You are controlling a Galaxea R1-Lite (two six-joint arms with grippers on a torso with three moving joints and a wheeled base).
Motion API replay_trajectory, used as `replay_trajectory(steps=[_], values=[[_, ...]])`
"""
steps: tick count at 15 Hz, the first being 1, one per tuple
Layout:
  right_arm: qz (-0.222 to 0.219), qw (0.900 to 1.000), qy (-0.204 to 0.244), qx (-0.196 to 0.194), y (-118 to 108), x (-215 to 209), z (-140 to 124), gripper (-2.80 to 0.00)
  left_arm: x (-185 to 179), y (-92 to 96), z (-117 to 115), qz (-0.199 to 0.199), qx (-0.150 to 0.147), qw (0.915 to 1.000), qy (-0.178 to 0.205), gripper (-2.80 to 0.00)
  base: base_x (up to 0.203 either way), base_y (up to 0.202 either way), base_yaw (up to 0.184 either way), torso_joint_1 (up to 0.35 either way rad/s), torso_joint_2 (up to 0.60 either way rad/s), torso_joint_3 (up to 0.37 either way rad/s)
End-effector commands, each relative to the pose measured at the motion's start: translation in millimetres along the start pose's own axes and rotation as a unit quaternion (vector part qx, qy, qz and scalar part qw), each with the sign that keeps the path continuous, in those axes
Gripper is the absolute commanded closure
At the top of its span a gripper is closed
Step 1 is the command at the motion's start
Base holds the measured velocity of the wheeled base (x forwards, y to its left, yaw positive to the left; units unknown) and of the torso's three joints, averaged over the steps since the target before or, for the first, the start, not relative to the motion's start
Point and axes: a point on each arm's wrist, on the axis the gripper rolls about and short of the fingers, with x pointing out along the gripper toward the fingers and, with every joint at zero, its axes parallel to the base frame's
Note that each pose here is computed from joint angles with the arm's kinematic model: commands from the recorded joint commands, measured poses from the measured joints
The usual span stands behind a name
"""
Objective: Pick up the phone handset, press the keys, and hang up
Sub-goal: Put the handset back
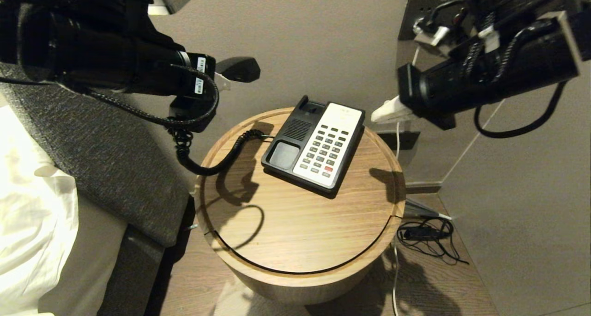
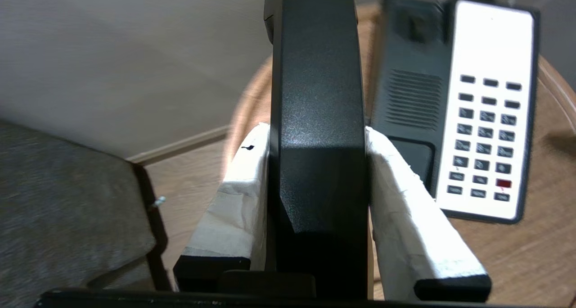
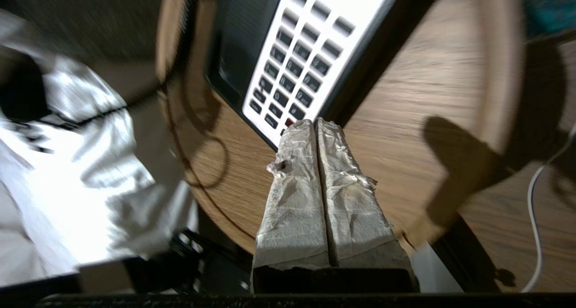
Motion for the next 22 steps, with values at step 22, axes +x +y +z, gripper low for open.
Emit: replay_trajectory(steps=[22], values=[[0.018, 0.975, -0.173, 0.135, -1, -266, -119, 0.0, 82, -84.7, -24, -0.057, 0.046, 0.9965, 0.039, 0.0, 0.0, 0.0, 0.0, 0.0, 0.0, 0.0]])
